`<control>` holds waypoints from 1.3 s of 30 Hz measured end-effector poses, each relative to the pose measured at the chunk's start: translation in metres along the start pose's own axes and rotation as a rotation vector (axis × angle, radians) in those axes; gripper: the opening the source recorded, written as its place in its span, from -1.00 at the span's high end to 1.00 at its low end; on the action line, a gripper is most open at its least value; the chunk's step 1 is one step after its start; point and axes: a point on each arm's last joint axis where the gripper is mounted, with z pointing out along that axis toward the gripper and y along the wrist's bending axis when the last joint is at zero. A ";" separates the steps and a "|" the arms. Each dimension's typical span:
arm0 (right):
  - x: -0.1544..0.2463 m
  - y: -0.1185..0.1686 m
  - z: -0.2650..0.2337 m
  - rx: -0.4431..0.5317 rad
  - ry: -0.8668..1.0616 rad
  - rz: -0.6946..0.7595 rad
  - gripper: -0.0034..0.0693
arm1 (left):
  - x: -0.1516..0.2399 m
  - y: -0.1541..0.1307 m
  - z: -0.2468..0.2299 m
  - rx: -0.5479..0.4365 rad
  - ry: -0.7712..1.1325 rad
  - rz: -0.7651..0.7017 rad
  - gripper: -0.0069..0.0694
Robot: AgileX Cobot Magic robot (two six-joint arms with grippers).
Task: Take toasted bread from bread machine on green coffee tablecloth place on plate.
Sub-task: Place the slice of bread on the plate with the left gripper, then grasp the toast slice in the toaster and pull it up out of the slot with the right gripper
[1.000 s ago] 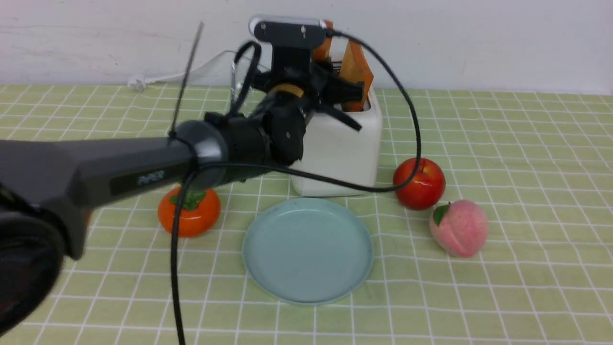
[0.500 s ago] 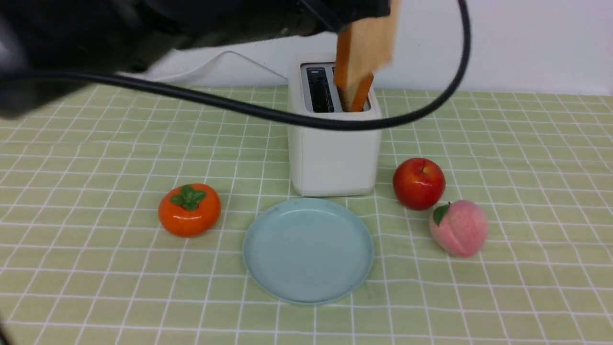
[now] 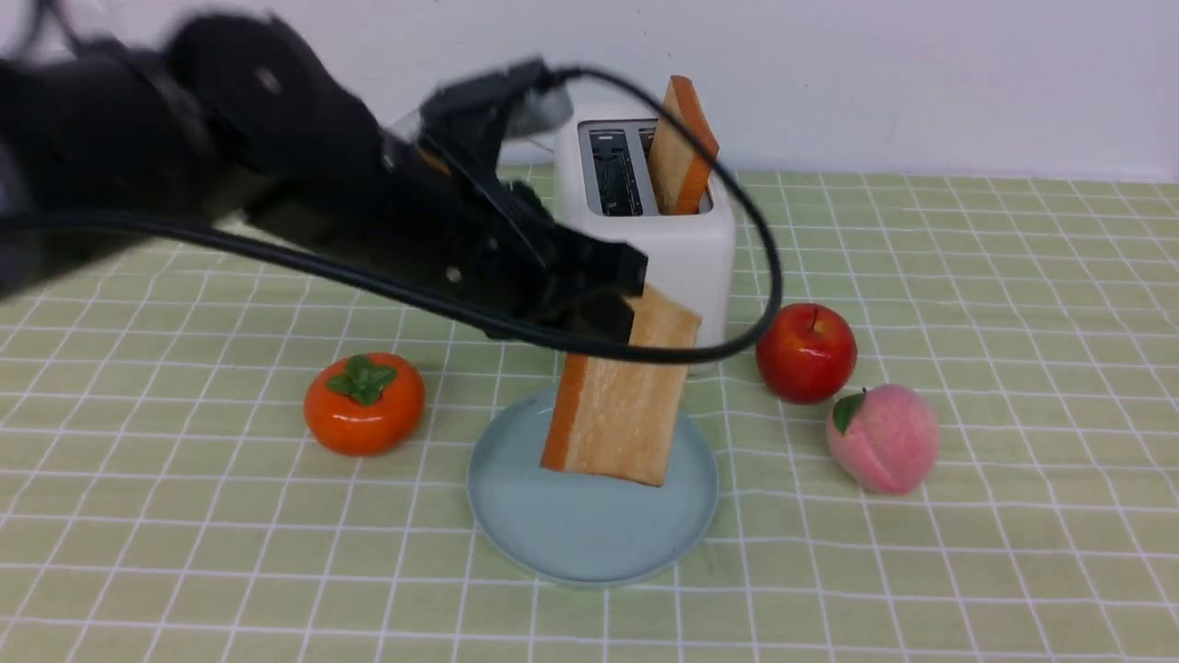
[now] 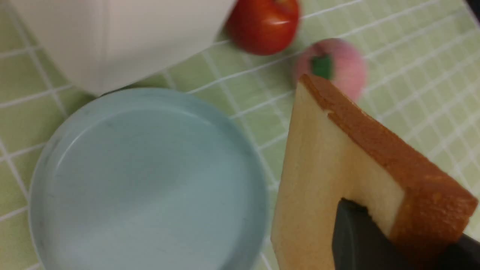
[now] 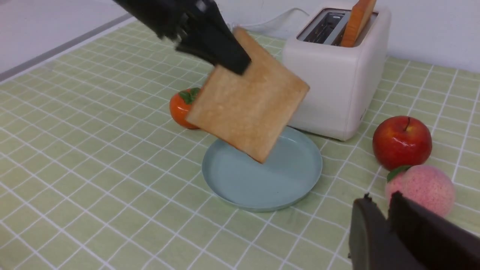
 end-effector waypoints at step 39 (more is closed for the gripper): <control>0.001 0.003 0.000 -0.033 0.007 0.023 0.66 | 0.004 0.011 -0.043 -0.293 0.028 -0.043 -0.40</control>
